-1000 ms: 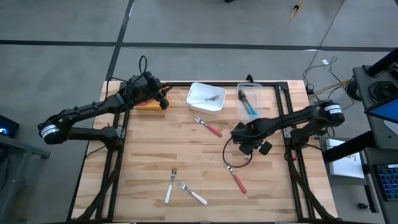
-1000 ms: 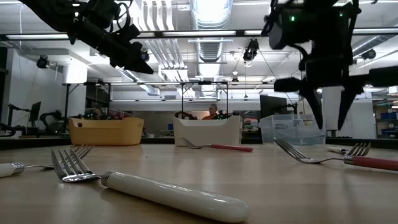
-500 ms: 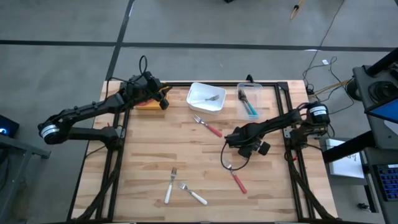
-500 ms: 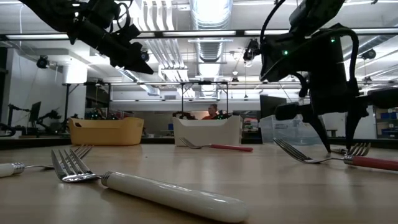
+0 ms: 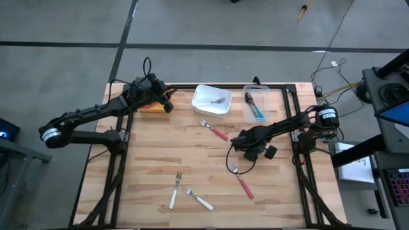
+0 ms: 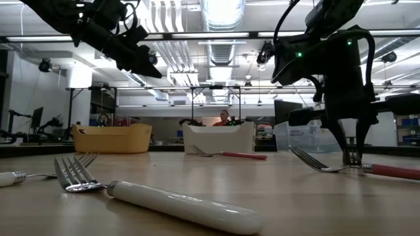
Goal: Sort silverware by color (type)
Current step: Put the white fork into the white bin
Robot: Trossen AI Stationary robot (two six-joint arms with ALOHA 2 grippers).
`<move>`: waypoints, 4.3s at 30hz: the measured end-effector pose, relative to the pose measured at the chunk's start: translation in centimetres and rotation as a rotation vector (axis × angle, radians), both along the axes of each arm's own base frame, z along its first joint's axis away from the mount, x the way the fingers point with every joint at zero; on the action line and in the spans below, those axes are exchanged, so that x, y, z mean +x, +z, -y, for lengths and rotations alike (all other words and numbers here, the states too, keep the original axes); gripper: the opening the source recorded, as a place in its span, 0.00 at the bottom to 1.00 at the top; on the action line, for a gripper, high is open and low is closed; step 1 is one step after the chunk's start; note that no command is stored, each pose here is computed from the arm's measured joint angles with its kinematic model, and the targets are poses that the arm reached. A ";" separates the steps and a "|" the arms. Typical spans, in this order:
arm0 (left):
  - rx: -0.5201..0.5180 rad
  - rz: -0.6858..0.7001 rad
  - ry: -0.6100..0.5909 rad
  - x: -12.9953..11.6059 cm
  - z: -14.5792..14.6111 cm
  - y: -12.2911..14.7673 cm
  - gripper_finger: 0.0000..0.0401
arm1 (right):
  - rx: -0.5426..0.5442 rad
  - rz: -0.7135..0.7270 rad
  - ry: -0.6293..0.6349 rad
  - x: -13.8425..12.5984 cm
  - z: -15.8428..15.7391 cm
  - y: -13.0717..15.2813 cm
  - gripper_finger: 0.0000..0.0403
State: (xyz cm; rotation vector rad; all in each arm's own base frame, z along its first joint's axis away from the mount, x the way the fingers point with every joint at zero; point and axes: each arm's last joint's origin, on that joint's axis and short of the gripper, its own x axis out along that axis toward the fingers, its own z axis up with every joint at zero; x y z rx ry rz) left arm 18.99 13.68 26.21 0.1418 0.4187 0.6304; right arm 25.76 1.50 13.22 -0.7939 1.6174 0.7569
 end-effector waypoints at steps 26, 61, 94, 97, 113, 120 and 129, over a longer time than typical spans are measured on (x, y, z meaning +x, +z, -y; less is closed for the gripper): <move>0.016 0.015 -0.002 0.1 0.0 0.2 0.15 | 0.021 0.333 -0.698 3.0 1.8 8.1 0.09; 0.277 0.152 -0.029 1.1 -0.8 2.2 0.15 | 0.460 1.567 -0.979 7.9 23.6 19.0 0.08; 0.317 0.348 -0.250 10.4 -6.6 0.3 0.42 | 0.620 2.128 -1.057 7.6 20.6 14.1 0.08; 0.299 0.355 -0.247 10.9 -7.0 0.1 0.41 | 0.628 2.125 -1.064 7.8 20.7 14.0 0.08; 0.253 0.349 -0.188 11.1 -7.4 -0.3 0.04 | 0.669 2.108 -1.105 9.2 21.3 13.4 0.10; 0.151 0.318 -0.162 9.7 -7.6 0.6 0.03 | 0.650 2.022 -1.184 8.9 21.7 13.2 0.28; -0.130 0.151 -0.320 5.0 -8.7 1.6 0.03 | 0.446 1.620 -1.088 6.6 22.4 15.8 0.44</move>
